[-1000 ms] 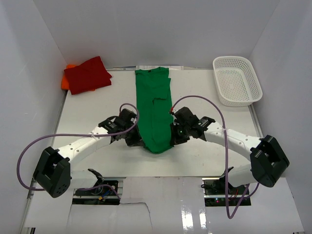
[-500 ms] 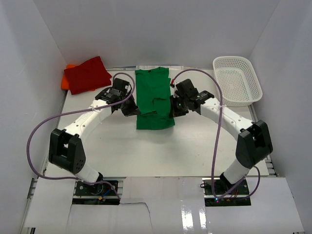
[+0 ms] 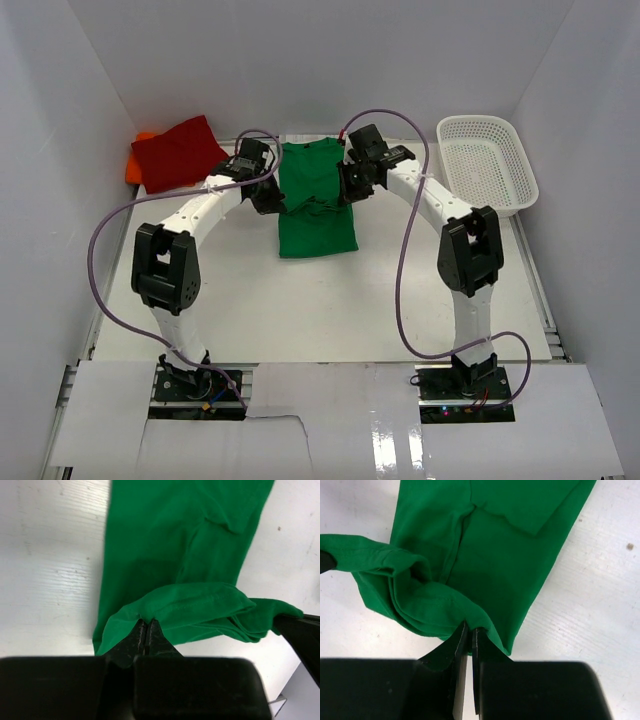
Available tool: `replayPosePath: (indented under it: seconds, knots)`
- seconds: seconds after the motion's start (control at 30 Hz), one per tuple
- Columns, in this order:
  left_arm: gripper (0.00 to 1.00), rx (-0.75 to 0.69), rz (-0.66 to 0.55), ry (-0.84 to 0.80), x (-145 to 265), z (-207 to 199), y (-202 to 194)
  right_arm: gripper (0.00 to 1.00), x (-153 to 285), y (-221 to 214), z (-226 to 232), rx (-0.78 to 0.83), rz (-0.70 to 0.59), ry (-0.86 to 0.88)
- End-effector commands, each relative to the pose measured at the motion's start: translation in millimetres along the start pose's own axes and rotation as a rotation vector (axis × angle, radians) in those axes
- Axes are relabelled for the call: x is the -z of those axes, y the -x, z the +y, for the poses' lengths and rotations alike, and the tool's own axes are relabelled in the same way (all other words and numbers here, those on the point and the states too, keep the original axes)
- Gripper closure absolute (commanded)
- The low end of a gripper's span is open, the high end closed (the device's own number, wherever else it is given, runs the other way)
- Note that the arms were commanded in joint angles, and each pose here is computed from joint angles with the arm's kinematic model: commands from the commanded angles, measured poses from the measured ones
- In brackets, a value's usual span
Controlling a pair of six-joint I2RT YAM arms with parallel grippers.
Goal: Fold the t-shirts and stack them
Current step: Fold the folded rectangular tshirt in 1/3 of the way, then grab one side of the 2/3 rectangular tshirt with both arms
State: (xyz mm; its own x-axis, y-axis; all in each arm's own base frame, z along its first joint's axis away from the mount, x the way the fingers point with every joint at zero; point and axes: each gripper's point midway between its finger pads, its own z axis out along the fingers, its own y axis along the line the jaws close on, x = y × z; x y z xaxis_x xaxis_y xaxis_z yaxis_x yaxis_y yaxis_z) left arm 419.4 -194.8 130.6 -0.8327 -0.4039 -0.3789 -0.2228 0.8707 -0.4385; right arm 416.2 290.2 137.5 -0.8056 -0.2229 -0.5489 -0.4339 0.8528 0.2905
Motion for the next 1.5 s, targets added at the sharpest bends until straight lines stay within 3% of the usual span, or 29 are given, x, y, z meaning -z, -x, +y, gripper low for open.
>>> replayPosePath:
  seconds: [0.0, 0.43, 0.47, 0.53, 0.57, 0.6, 0.63, 0.77, 0.87, 1.0, 1.03, 1.17, 1.37, 1.47]
  knots:
    - [1.00, 0.005, -0.058, -0.017, 5, -3, 24, 0.92, 2, 20, -2, 0.022, -0.016, 0.011]
    - [1.00, 0.004, -0.042, -0.030, -43, -9, 50, 0.92, -29, 37, -37, -0.018, -0.012, -0.026]
    - [0.94, -0.001, -0.040, -0.034, -46, -11, 52, 0.90, -32, 37, -41, -0.024, -0.010, -0.030]
    - [0.69, -0.011, -0.046, -0.049, -53, -16, 59, 0.51, -33, 46, -46, -0.022, -0.039, -0.048]
    - [0.27, -0.015, -0.058, -0.039, -54, -16, 63, 0.36, -35, 50, -51, -0.023, -0.049, -0.067]
    - [0.10, -0.016, -0.082, -0.043, -52, -21, 72, 0.21, -31, 61, -53, -0.019, -0.079, -0.083]
    - [0.02, -0.019, -0.094, -0.037, -53, -21, 77, 0.20, -29, 68, -57, -0.013, -0.102, -0.109]
    - [0.02, -0.035, -0.237, 0.039, -18, -23, 117, 0.18, -1, 90, -56, 0.008, -0.185, -0.138]
    - [0.02, -0.058, -0.280, 0.023, 22, -23, 112, 0.19, 10, 63, -54, 0.004, -0.132, -0.129]
    - [0.02, -0.050, -0.176, 0.026, 30, 8, 54, 0.22, 2, -1, -50, -0.020, -0.011, -0.079]
    - [0.02, -0.035, -0.106, 0.033, 16, 27, 21, 0.23, -2, -26, -48, -0.029, 0.023, -0.059]
    - [0.03, 0.009, -0.032, -0.015, 16, 50, -33, 0.31, -9, -69, -43, -0.061, 0.071, -0.008]
    - [0.08, 0.041, 0.014, -0.059, -1, 66, -71, 0.35, -22, -96, -40, -0.086, 0.106, 0.040]
    - [0.08, 0.041, -0.010, -0.047, -13, 72, -69, 0.34, -27, -98, -41, -0.091, 0.112, 0.041]
